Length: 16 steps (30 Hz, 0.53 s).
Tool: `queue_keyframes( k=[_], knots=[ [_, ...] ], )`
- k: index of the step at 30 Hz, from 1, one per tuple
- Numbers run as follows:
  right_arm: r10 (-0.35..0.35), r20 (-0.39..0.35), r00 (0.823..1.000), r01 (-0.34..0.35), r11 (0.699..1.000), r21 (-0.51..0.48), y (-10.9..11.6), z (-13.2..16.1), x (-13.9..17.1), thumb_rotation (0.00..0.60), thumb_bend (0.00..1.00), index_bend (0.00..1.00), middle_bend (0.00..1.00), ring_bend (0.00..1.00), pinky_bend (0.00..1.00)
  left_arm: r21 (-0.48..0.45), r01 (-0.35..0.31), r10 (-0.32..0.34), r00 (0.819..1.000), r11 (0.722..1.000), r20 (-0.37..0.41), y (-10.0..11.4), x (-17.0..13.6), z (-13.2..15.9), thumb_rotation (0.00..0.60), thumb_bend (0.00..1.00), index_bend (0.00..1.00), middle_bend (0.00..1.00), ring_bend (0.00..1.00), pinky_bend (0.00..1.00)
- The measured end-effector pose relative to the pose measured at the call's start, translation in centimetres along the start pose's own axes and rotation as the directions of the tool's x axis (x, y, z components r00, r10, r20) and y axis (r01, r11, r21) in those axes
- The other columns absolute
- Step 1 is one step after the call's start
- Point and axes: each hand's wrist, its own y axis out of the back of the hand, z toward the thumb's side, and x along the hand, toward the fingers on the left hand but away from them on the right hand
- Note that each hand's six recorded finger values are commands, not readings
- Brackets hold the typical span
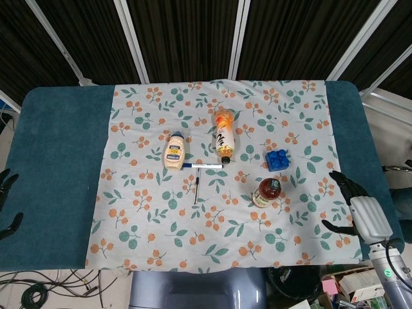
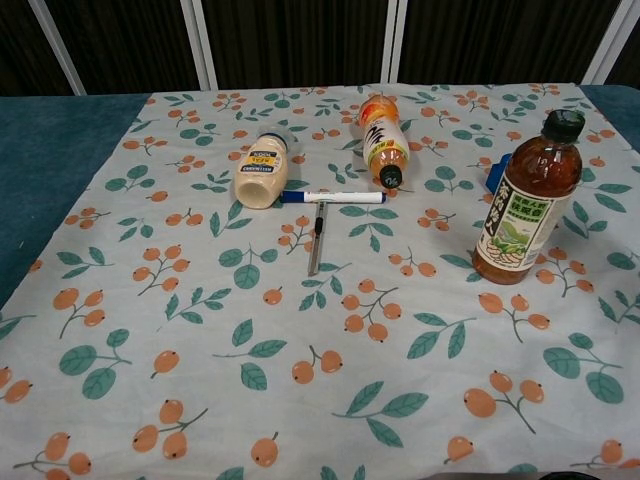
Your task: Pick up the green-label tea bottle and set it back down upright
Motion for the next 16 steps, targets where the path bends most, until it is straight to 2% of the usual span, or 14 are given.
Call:
queue_keyframes(
  k=[3,6,11,16],
  knots=[
    [-0.031,0.040,0.999,0.025,0.990,0.137,0.5,-0.6,1.4,0.600,0.08,0.00,0.04,0.11,0.15,0.000,-0.004,0.004,1.000,1.000,0.000,0.1,0.0,0.0,0.600,0.37,0.07,0.00,0.00,0.07],
    [-0.093,0.063,0.994,0.076,0.969,0.236,1.0,-1.1,2.8,0.600,0.08,0.00,0.04,0.11,0.15,-0.001,-0.005,0.005,1.000,1.000,0.000,0.1,-0.1,0.0,0.600,0.37,0.07,0.00,0.00,0.07],
    [-0.194,0.057,0.979,0.169,0.939,0.301,0.4,-1.3,4.8,0.600,0.08,0.00,0.04,0.11,0.15,0.000,-0.006,0.006,1.000,1.000,0.003,0.1,-0.1,0.0,0.600,0.37,0.07,0.00,0.00,0.07],
    [-0.222,0.053,0.974,0.195,0.932,0.305,0.0,-1.4,5.9,0.600,0.08,0.00,0.04,0.11,0.15,0.006,-0.007,0.007,1.000,1.000,0.001,0.0,-0.1,-0.1,0.600,0.37,0.07,0.00,0.00,0.07]
  ],
)
